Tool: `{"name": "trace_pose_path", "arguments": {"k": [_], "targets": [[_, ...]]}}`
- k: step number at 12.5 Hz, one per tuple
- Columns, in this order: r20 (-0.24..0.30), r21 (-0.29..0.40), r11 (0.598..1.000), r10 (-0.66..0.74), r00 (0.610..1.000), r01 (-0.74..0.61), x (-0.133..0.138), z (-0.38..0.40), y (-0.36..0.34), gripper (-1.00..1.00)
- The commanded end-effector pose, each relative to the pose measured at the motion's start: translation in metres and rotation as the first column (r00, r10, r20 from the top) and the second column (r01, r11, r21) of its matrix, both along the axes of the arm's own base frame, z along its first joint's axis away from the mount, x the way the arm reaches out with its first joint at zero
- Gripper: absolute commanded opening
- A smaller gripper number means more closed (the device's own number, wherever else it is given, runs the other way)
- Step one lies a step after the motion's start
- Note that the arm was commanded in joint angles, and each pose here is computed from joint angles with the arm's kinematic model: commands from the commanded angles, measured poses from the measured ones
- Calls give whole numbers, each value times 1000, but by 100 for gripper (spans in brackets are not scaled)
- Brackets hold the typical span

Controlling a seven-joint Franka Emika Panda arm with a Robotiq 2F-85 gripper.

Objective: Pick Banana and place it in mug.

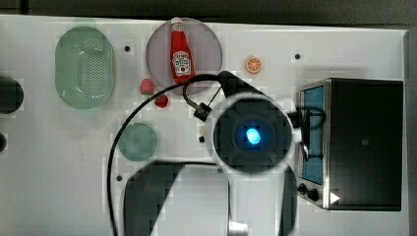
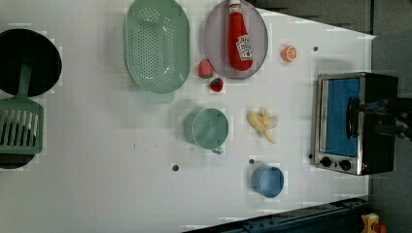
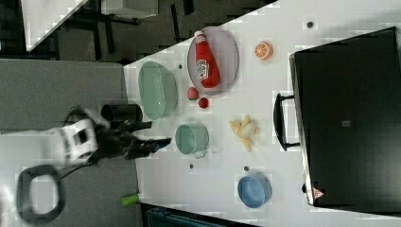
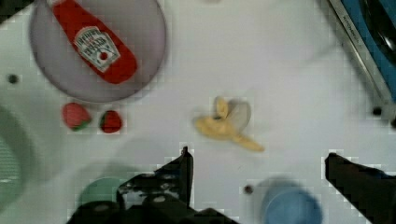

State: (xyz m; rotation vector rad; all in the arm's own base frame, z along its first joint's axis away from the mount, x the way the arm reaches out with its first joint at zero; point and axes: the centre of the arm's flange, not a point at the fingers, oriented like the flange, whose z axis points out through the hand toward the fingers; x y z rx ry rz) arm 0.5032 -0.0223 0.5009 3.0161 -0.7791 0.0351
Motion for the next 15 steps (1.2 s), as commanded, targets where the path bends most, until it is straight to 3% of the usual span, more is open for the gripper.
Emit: {"name": "trace_pose_path", "arguments": {"k": [1,2,5,7,11,13,15], "targets": [[-118,39,961,277,954,-275,13,-87,1,100],[-126,52,931,364,923,-360,18,-107,2,100],[-142,115,759,651,746,-641,26,-175,3,100],[-122,116,692,722,681,-713,28,-219,3,100],[-114,116,673,740,663,-730,14,-286,8,100],[-117,131,634,773,623,-762,6,-310,9,100],[-109,123,629,777,620,-767,3,-324,6,100]]}}
